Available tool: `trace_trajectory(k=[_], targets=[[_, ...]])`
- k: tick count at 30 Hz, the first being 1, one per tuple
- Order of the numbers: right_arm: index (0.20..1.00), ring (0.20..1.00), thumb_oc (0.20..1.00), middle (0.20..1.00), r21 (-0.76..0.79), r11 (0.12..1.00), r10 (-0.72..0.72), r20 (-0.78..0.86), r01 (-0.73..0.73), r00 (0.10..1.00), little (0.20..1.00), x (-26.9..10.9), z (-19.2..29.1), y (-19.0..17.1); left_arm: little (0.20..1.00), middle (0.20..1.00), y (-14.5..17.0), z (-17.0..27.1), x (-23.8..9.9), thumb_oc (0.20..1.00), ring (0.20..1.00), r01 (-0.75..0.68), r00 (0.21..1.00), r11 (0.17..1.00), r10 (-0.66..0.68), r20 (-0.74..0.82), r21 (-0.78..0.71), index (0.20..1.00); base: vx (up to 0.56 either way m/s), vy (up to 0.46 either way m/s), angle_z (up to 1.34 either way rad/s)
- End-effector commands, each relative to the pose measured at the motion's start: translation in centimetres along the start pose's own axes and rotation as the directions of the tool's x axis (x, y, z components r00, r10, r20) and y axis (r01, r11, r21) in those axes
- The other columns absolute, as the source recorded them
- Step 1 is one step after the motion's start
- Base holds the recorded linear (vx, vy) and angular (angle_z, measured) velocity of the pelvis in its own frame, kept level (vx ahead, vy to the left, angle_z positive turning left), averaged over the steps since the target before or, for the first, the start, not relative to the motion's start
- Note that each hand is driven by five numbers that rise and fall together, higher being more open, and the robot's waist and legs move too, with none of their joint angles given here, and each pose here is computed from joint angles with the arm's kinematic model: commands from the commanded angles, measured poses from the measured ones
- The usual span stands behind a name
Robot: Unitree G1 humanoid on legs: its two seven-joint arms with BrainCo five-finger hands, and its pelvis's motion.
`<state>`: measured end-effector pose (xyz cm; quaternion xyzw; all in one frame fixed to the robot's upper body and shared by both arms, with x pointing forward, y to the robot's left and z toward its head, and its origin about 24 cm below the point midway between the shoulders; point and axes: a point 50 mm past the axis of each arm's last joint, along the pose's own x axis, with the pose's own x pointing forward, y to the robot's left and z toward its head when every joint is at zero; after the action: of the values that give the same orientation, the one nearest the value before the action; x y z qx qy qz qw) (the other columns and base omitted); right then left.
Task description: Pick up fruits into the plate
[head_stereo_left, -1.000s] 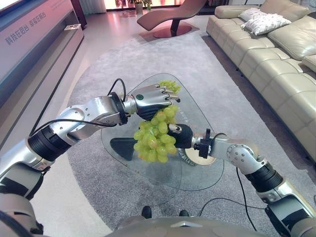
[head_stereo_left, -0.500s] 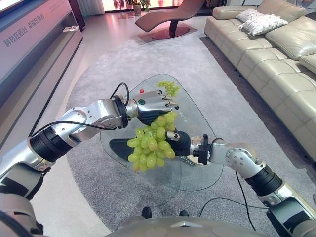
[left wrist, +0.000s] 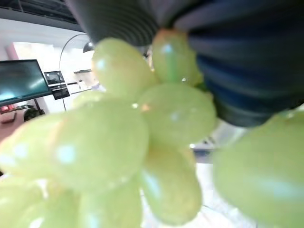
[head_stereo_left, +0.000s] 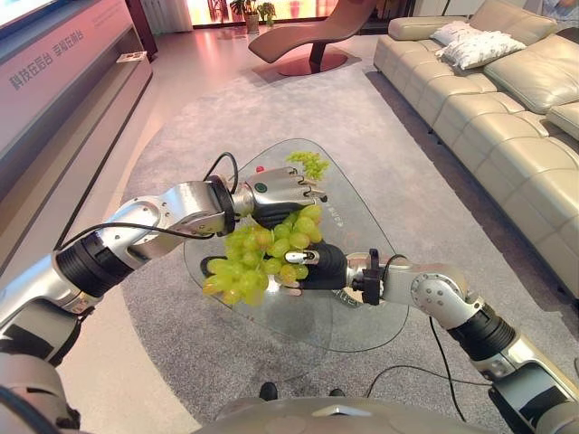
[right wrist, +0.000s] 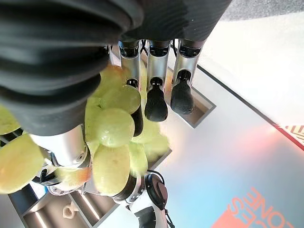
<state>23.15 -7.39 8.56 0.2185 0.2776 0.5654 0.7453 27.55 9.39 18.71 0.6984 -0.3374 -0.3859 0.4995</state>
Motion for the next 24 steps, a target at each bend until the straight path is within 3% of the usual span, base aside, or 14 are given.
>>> trace_trajectory(k=[1,10,11,12,24], targets=[[0.200,0.200,0.200,0.200,-0.066,0.977,0.209,0.071,-0.204,0.975,0.200,1.72,1.79,3.56,0.200,0.200,3.06,-1.09,0.63,0.200,0.200,-0.110,0.994,0.993,0.111,-0.019,0.038,0.200,0.00,0.000,0.00],[0.200,0.200,0.200,0.200,-0.059,0.976,0.212,0.075,-0.208,0.974,0.200,1.67,1.81,3.53,0.200,0.200,3.10,-1.11,0.66,0.200,0.200,-0.109,0.994,0.993,0.110,-0.019,0.034,0.200,-0.01,-0.001,0.00],[0.536,0.536,0.536,0.536,-0.051,0.976,0.213,0.079,-0.210,0.974,0.536,1.71,1.80,3.57,0.200,0.200,3.05,-1.11,0.69,0.200,0.200,-0.109,0.994,0.994,0.109,-0.018,0.033,0.200,0.00,0.000,0.00],[1.000,1.000,1.000,1.000,-0.046,0.976,0.216,0.085,-0.213,0.973,1.000,1.76,1.81,3.65,0.200,0.200,3.07,-1.07,0.71,0.200,0.200,-0.107,0.994,0.994,0.108,-0.018,0.031,0.200,0.00,0.000,0.00],[1.000,1.000,1.000,1.000,-0.034,0.983,0.183,0.156,-0.180,0.971,1.000,1.90,2.26,3.65,0.200,0.200,2.70,-1.12,0.75,0.200,0.200,-0.092,0.995,0.996,0.092,-0.030,0.007,0.200,-0.01,0.001,0.00]])
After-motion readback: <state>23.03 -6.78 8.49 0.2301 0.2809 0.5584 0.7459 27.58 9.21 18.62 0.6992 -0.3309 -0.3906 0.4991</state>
